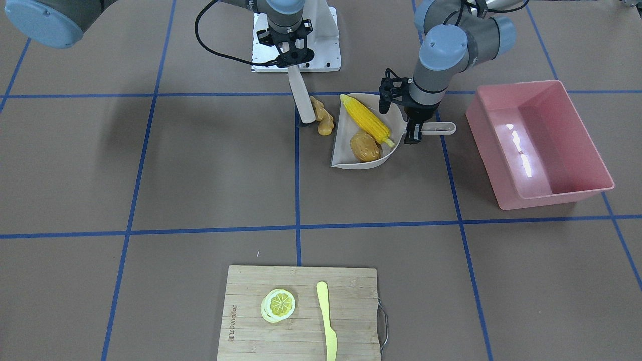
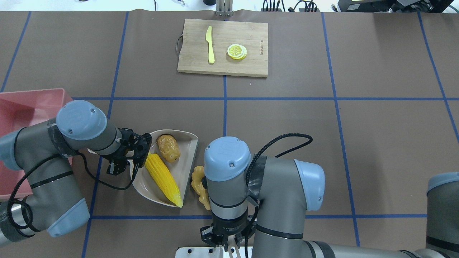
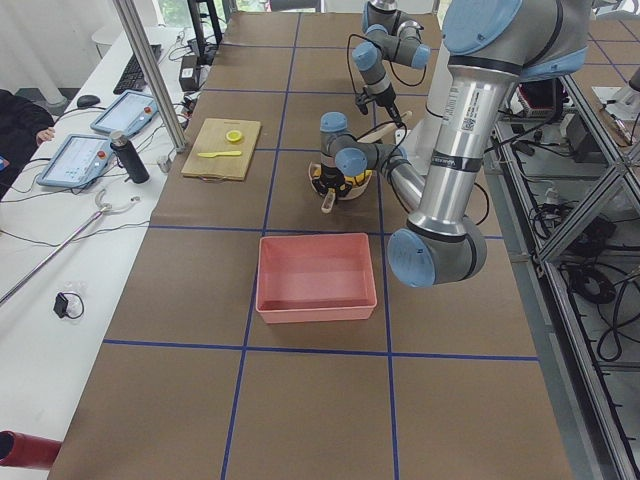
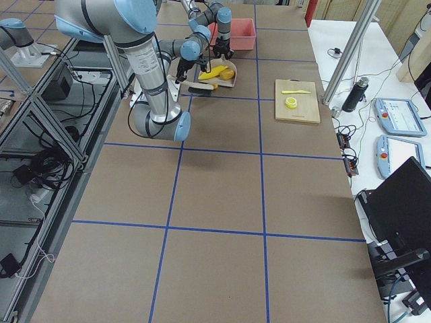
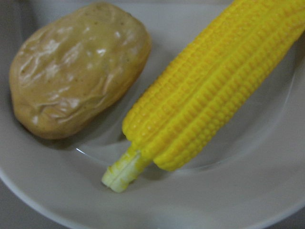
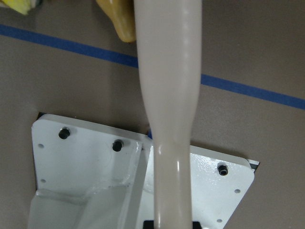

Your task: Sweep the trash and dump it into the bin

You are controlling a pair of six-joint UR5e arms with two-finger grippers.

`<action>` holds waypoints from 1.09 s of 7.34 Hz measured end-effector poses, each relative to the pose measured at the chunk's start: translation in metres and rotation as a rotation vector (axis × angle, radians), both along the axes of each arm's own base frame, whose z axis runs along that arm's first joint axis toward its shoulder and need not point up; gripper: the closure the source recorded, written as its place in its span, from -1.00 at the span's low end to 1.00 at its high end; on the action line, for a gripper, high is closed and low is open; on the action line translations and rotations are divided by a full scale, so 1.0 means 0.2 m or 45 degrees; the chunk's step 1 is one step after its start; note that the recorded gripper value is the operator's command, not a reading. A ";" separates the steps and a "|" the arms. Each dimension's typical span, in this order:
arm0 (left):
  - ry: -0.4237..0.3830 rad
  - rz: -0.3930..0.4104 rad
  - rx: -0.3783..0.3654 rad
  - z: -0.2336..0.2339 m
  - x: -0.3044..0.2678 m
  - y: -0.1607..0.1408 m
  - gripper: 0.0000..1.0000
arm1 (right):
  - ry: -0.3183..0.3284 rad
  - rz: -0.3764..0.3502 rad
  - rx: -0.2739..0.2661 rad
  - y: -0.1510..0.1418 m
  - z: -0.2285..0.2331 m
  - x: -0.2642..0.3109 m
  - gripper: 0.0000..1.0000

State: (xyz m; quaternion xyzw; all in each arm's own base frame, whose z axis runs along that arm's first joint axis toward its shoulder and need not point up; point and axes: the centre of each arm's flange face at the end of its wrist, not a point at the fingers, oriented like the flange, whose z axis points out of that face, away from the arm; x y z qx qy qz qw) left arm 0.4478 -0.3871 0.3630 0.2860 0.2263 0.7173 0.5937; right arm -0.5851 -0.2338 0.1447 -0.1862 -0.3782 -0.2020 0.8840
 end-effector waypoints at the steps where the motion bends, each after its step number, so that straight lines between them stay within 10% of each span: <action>1: 0.000 0.000 0.000 0.00 0.00 0.00 1.00 | -0.013 0.005 0.004 -0.05 -0.06 -0.06 1.00; 8: 0.000 -0.001 0.000 0.00 0.00 0.00 1.00 | -0.096 0.062 -0.096 -0.47 -0.53 -0.22 1.00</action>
